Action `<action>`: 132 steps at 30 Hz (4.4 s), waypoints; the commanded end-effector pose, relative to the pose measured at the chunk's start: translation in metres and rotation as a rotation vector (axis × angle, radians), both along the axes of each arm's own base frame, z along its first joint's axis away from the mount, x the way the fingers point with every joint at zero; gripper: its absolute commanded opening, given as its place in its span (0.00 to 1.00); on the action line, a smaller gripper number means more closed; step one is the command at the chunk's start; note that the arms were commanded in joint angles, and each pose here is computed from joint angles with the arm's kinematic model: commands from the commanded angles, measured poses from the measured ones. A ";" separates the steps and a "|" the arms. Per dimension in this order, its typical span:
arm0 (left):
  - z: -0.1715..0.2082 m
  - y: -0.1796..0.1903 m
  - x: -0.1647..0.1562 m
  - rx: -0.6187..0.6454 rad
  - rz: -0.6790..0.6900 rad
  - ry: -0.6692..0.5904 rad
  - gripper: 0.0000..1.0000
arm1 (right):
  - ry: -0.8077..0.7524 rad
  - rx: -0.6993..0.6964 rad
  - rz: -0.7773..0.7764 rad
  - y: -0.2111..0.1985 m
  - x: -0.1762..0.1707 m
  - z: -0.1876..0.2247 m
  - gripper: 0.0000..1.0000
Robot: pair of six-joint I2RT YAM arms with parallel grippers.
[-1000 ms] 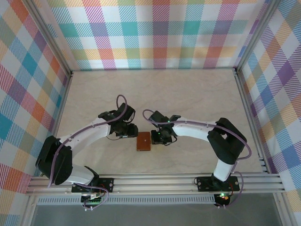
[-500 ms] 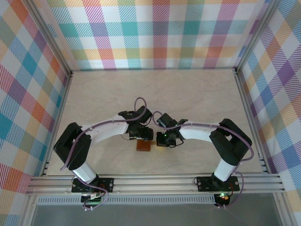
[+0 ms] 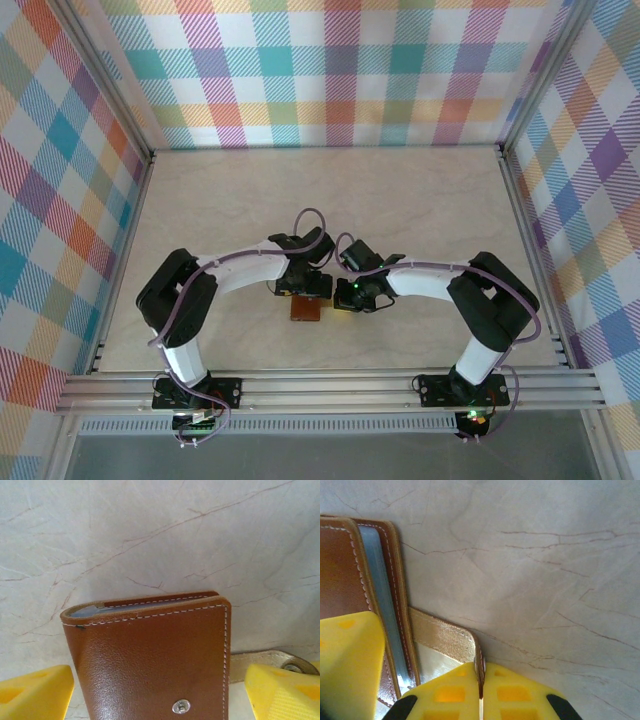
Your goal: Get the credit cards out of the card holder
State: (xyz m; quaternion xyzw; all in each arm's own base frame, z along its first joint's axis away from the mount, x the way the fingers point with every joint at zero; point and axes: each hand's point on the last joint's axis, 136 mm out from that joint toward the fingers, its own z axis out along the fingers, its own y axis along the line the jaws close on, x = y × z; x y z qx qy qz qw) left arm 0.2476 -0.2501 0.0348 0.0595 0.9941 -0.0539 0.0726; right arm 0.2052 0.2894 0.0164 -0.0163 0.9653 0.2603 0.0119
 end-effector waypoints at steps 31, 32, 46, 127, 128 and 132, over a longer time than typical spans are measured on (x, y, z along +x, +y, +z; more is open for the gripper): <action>0.050 0.044 -0.010 0.129 -0.005 -0.122 0.57 | -0.032 -0.016 -0.002 -0.011 0.002 0.004 0.06; 0.050 0.047 -0.010 0.130 -0.003 -0.121 0.55 | -0.035 -0.017 -0.002 -0.011 0.002 0.005 0.06; 0.047 0.075 -0.019 -0.066 0.099 -0.066 0.27 | -0.080 -0.030 0.010 -0.019 0.007 0.028 0.03; 0.021 0.030 0.000 -0.254 0.058 0.032 0.34 | -0.144 -0.216 0.071 -0.061 -0.007 0.079 0.41; 0.023 0.031 0.000 -0.249 0.054 0.031 0.34 | -0.151 -0.212 0.067 -0.062 -0.007 0.085 0.41; 0.025 0.030 0.000 -0.248 0.030 0.036 0.33 | -0.187 -0.155 0.059 -0.053 -0.003 0.114 0.43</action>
